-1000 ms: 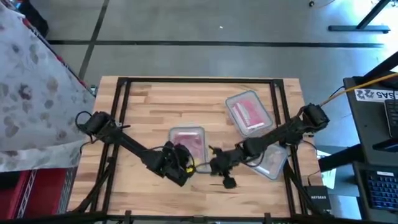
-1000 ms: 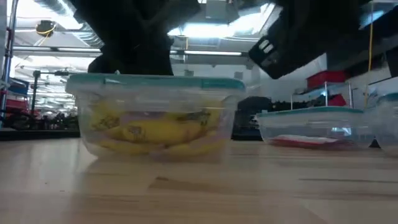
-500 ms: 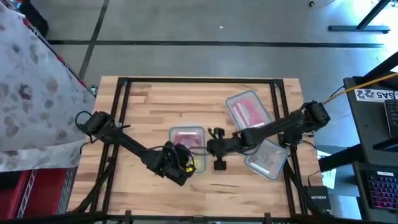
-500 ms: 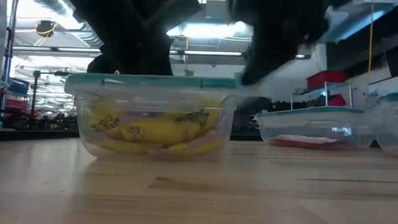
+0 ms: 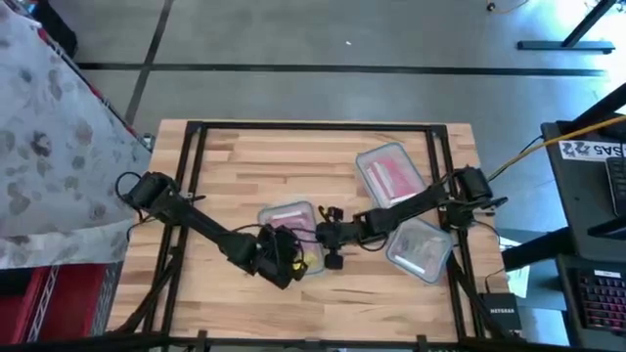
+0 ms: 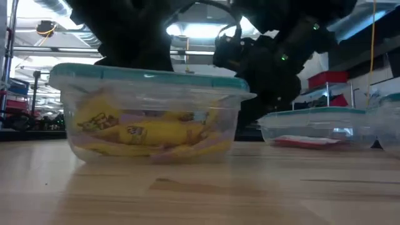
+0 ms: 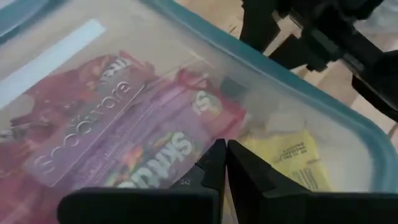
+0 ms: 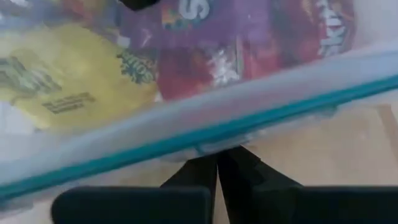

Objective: Sort candy
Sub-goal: Close the rectangular transparent food container

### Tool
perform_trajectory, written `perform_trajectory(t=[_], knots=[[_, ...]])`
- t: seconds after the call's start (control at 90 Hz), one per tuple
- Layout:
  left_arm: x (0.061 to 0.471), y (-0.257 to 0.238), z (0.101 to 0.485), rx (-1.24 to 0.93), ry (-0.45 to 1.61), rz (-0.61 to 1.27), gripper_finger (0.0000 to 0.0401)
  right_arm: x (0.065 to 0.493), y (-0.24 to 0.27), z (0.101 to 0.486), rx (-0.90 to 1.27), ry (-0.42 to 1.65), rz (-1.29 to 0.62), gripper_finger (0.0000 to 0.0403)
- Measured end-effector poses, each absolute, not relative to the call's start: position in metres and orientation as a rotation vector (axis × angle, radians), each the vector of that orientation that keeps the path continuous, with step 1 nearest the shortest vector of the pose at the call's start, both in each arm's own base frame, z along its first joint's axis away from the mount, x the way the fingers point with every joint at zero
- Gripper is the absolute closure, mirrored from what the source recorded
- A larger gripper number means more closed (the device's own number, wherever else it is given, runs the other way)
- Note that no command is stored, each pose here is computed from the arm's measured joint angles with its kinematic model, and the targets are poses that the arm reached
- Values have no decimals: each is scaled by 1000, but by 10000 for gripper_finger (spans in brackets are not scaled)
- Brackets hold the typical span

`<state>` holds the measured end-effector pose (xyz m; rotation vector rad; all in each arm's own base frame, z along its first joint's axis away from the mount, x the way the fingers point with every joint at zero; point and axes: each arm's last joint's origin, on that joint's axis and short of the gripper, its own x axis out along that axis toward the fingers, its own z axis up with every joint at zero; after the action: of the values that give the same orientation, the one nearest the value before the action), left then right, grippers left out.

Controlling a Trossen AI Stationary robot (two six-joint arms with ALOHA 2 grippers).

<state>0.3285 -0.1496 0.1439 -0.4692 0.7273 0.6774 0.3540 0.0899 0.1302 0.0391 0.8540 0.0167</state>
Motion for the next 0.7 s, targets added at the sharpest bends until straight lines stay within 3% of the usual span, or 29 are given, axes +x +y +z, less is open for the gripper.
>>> perform_trajectory(t=[0.267,0.411,0.522,0.7], knots=[[329,-153,144,-460,715,659,401,333,81,161,-108,929,-123,403],[329,-155,143,-445,705,640,401,323,68,200,-204,828,-202,403],[335,-161,144,-433,683,562,401,325,47,213,-192,788,-193,403],[342,-170,147,-367,680,389,401,333,11,203,-76,837,-123,403]])
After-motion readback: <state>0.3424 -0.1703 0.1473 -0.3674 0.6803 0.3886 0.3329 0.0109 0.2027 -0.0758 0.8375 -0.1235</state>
